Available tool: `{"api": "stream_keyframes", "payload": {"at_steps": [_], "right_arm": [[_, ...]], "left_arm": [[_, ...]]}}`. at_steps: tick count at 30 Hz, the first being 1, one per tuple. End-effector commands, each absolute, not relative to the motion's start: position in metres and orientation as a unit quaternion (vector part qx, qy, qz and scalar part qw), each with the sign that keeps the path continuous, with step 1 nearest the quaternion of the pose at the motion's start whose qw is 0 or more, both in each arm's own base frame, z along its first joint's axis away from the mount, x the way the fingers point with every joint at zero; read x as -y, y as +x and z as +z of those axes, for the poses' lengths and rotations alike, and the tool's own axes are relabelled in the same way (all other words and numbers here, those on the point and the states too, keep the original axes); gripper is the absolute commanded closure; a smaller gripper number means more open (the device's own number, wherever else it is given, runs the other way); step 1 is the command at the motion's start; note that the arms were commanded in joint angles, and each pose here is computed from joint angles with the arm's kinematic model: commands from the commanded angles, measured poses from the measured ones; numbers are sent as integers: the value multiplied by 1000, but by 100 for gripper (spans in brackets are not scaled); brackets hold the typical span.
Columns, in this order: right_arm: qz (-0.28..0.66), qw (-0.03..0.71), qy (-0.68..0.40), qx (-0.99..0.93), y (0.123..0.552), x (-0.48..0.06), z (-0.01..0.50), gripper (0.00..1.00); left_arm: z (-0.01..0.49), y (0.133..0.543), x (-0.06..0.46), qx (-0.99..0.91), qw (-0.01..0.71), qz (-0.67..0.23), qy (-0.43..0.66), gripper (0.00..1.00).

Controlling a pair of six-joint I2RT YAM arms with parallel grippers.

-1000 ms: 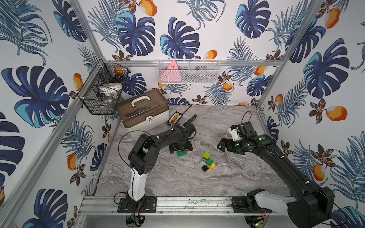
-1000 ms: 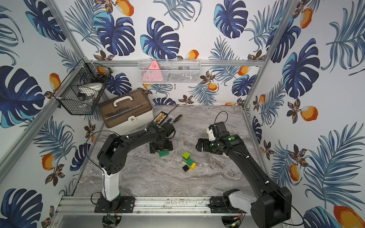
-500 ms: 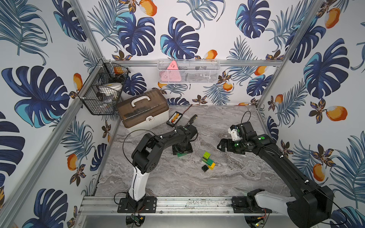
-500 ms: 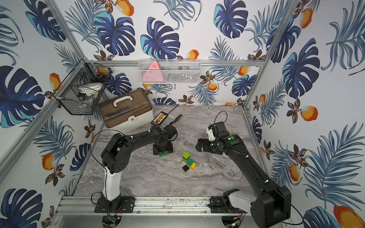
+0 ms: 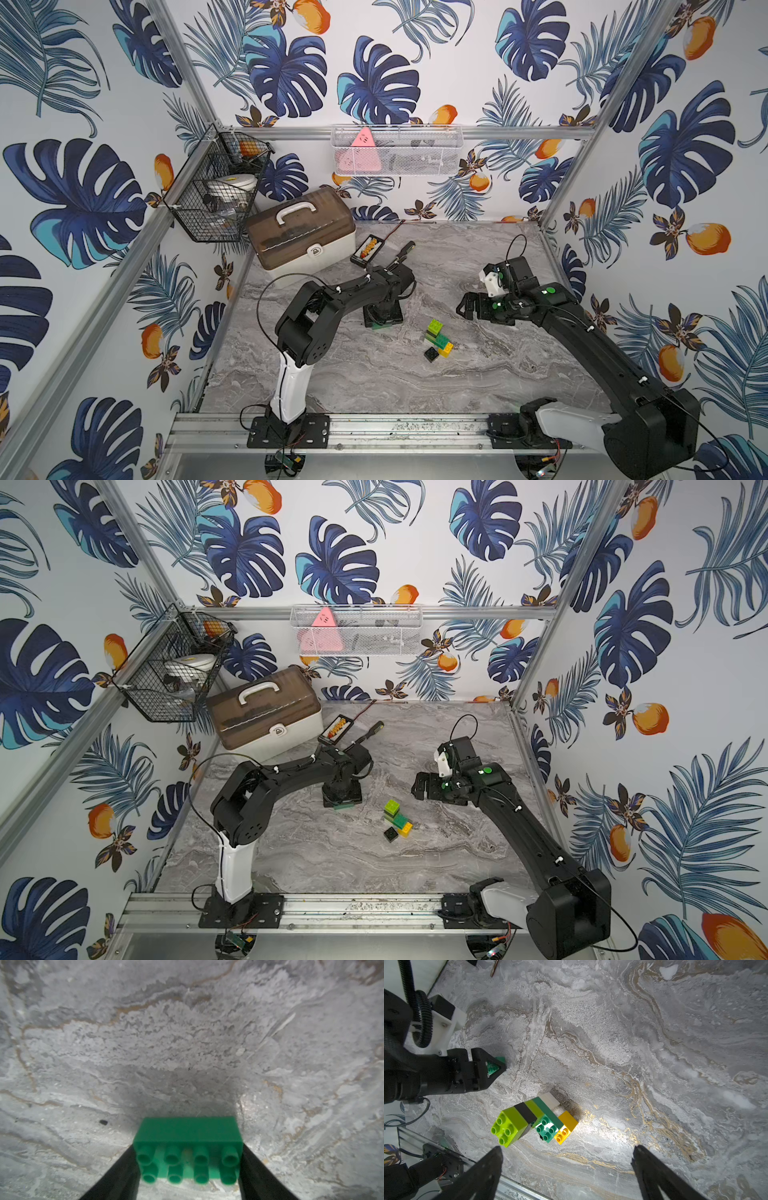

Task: Assemble a giraffe with lego
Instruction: Pick up the lego brick from the center of the board.

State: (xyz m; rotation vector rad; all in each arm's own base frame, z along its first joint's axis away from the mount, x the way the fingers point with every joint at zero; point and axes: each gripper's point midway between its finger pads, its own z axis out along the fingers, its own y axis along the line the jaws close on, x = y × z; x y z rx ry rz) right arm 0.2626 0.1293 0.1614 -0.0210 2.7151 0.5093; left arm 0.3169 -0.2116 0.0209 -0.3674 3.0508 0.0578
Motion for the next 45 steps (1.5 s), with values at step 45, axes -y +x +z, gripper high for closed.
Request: {"api": "stream_keyframes", "payload": {"at_steps": [45], "right_arm": [[188, 143, 48, -971, 247, -122, 136, 0]], "left_arm": [[172, 316, 259, -984, 84, -16, 158, 47]]}}
